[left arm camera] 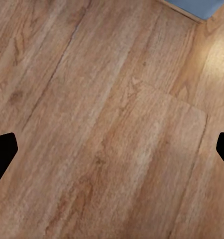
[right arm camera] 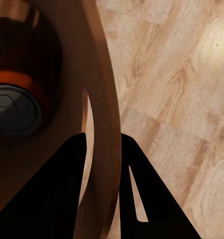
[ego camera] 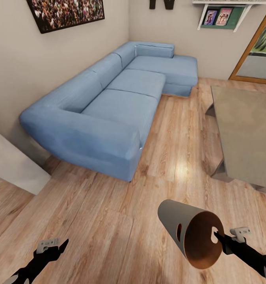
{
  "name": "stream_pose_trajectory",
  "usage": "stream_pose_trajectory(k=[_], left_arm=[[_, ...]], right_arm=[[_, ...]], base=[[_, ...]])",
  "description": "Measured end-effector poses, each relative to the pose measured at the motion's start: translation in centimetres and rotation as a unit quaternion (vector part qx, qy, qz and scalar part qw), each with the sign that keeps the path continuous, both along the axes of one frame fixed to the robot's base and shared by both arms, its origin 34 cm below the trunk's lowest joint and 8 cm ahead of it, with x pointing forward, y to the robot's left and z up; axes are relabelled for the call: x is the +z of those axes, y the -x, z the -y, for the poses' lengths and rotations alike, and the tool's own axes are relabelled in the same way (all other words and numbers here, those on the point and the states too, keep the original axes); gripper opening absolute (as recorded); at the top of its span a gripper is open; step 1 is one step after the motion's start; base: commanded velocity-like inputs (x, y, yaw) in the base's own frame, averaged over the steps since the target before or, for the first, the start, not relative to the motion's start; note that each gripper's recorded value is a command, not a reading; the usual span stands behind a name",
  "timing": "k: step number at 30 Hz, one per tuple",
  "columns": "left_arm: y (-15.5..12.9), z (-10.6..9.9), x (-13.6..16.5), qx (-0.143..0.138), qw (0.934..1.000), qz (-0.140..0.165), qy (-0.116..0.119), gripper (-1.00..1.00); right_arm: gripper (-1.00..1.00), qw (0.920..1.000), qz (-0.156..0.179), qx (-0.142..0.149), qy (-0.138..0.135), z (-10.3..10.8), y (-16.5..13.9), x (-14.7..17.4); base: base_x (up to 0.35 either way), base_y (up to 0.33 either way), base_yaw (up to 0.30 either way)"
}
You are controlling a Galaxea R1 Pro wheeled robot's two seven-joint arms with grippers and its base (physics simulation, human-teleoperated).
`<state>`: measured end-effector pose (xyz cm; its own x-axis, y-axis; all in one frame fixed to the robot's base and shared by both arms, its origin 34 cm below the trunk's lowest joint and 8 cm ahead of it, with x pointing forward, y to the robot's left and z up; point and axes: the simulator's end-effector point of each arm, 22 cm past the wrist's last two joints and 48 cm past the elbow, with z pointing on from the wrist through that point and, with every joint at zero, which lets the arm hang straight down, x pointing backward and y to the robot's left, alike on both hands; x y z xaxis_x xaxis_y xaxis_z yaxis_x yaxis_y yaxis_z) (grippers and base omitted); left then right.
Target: Put the three can of soda from the living room inside the tash can in the kitchen.
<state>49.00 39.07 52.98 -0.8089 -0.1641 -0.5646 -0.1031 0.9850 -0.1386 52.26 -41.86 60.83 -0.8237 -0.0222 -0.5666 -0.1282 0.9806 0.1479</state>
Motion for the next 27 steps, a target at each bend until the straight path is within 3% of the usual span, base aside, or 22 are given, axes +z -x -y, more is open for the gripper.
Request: stream_pose_trajectory(k=[27], left_arm=[[-1.1,0.0,1.3,0.0,0.9998,0.02,0.0,1.0]], right_arm=[[-1.0,1.0,0.002,-0.002,-0.008,-0.5,0.2,0.3]], base=[[0.0,0.0,0.0]])
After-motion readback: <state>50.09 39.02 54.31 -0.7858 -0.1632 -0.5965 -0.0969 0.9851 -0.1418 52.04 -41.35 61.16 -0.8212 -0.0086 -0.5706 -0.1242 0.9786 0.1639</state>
